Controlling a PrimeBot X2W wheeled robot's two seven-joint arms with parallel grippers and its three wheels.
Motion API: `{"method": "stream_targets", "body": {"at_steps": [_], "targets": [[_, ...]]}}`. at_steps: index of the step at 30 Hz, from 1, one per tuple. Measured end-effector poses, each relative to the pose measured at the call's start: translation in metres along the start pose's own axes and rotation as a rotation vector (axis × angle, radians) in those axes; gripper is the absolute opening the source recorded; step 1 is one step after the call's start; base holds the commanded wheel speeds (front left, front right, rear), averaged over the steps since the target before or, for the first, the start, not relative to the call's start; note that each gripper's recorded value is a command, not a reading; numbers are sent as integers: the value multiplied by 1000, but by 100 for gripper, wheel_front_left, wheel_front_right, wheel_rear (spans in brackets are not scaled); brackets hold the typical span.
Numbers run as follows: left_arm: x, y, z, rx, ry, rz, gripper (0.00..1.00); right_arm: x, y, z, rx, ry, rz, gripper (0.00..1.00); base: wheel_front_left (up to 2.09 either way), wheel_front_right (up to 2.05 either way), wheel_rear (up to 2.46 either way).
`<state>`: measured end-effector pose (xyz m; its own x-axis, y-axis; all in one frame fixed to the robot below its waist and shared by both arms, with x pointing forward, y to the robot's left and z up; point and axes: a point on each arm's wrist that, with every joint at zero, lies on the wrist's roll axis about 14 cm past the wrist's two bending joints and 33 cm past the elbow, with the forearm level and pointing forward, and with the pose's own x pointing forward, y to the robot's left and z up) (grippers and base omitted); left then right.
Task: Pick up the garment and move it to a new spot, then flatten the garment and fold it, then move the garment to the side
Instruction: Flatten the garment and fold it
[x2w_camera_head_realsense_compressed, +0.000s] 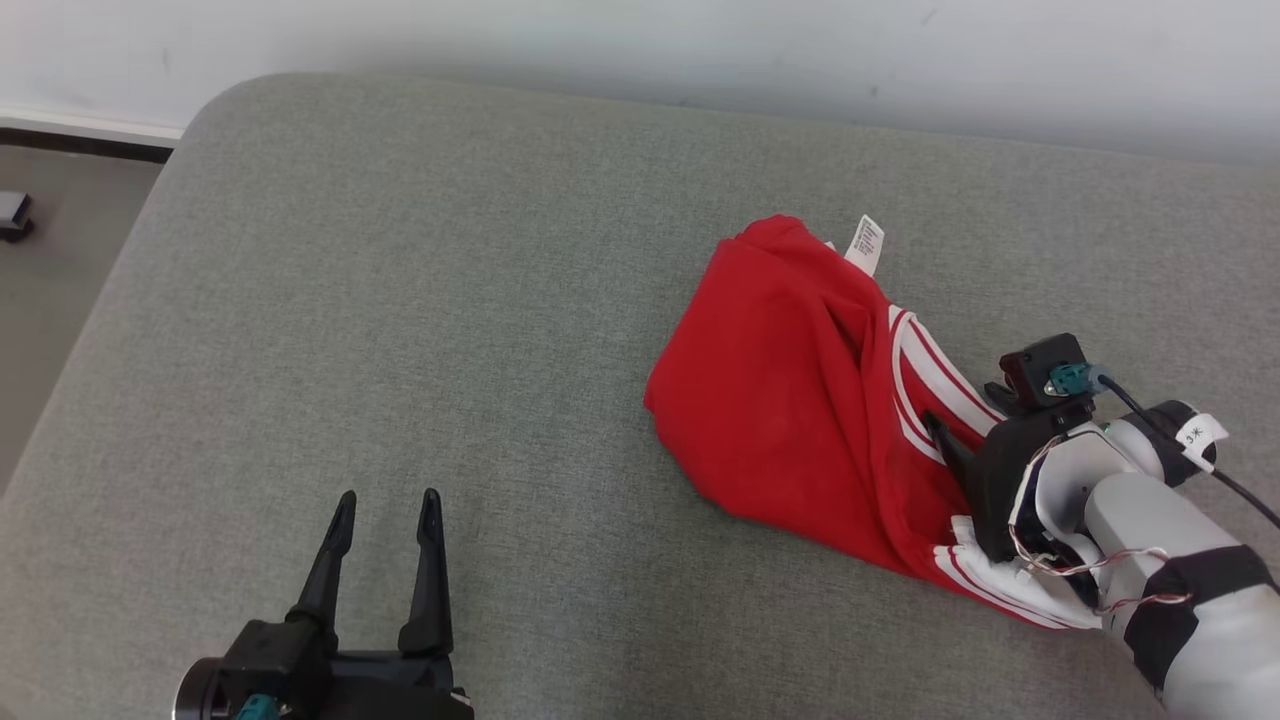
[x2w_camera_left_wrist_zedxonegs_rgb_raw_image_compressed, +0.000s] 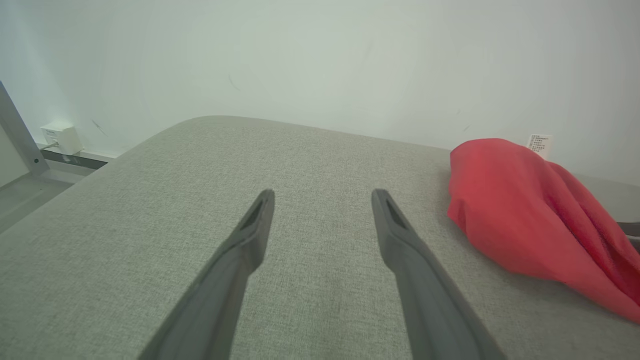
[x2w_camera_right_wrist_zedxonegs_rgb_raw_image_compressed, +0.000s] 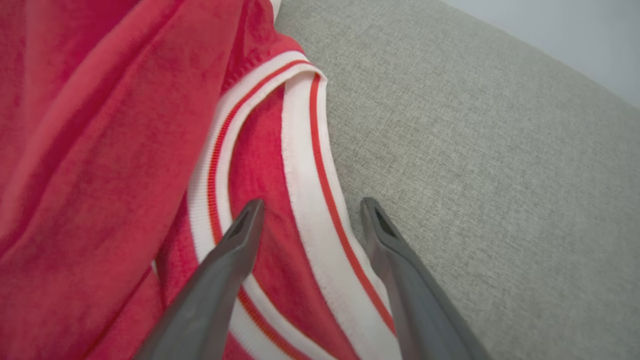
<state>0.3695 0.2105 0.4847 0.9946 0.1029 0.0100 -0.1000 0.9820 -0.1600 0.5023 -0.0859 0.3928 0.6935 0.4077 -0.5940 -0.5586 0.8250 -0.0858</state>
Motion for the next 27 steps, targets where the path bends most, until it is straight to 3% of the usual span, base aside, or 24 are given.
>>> {"method": "stream_targets", "body": {"at_steps": [2,3,4,5,6,10,17,21,24,25,26,27], "targets": [[-1,1,-1,-1,4,5,100,3,-1,-1,-17,22,3,100,0,0,0],[-1,1,-2,0,6,8,100,4,1,-3,-12,36,10,82,0,0,0],[-1,2,-2,-1,7,10,100,5,2,-4,-2,43,16,82,0,0,0],[-1,2,-3,-2,9,11,100,5,4,-3,3,43,22,18,0,0,0],[0,1,-3,-3,9,10,100,5,5,-4,8,51,28,0,0,0,0],[2,-1,-3,-5,10,3,100,2,-1,7,18,9,20,0,0,0,0],[5,-8,2,-10,-8,-22,100,-26,-70,67,29,-234,-147,0,0,0,0],[4,-12,6,-14,-20,-36,100,-46,-103,75,58,-291,-240,0,0,0,0],[3,-12,7,-14,-24,-36,100,-50,-114,61,67,-256,-276,0,0,0,0],[3,-11,7,-15,-23,-35,100,-50,-113,56,70,-245,-277,47,0,0,0],[2,-11,6,-15,-20,-33,100,-49,-113,55,73,-247,-279,100,0,0,0],[1,-10,5,-15,-16,-30,100,-50,-113,54,77,-252,-283,100,0,0,0]]}}
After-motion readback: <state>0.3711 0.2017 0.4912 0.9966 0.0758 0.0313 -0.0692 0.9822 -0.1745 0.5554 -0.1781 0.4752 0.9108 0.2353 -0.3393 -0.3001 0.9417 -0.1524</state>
